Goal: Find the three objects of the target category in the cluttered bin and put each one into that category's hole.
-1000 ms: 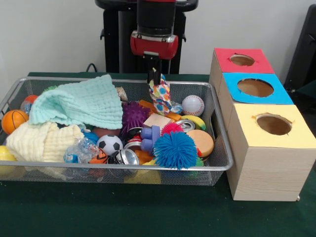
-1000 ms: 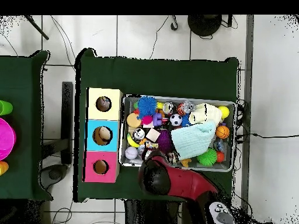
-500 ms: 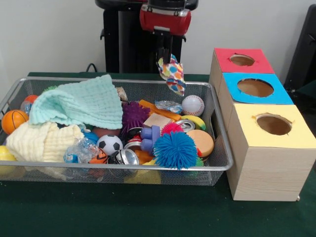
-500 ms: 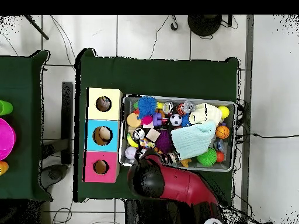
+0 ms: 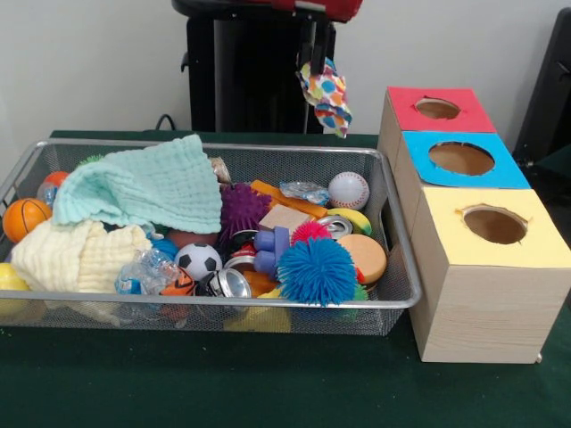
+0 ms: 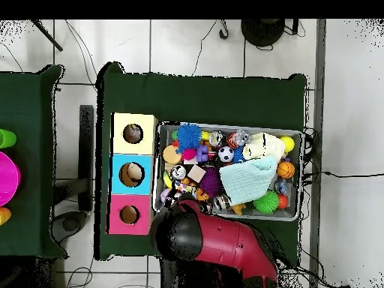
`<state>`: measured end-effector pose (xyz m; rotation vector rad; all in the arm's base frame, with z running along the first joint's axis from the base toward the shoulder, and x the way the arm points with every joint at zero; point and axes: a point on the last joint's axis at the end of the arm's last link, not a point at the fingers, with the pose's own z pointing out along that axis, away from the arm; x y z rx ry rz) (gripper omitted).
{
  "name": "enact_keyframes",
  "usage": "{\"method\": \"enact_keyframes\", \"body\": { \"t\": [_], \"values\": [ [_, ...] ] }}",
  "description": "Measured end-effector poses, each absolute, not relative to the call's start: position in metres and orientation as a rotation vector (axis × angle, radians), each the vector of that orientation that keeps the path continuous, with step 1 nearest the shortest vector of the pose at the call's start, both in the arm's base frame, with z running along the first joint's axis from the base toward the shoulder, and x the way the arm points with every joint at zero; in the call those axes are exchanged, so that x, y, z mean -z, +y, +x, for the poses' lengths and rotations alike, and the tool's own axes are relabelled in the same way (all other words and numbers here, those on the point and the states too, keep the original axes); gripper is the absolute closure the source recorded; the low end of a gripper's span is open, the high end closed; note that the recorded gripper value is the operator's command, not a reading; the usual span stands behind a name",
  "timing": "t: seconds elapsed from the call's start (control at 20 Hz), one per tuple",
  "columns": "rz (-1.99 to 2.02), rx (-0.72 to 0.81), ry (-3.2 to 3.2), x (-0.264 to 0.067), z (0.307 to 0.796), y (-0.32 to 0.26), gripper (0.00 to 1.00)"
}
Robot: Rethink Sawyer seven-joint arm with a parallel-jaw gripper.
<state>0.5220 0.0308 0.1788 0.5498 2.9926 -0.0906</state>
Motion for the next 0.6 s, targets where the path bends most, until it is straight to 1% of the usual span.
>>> {"method": "enact_keyframes", "body": {
  "t": [0.25, 0.6],
  "values": [
    [0.553, 0.086, 2.977, -0.202, 0.534, 0.042, 1.0],
    [0.567, 0.072, 2.948, -0.217, 0.547, 0.05, 1.0]
  ]
}}
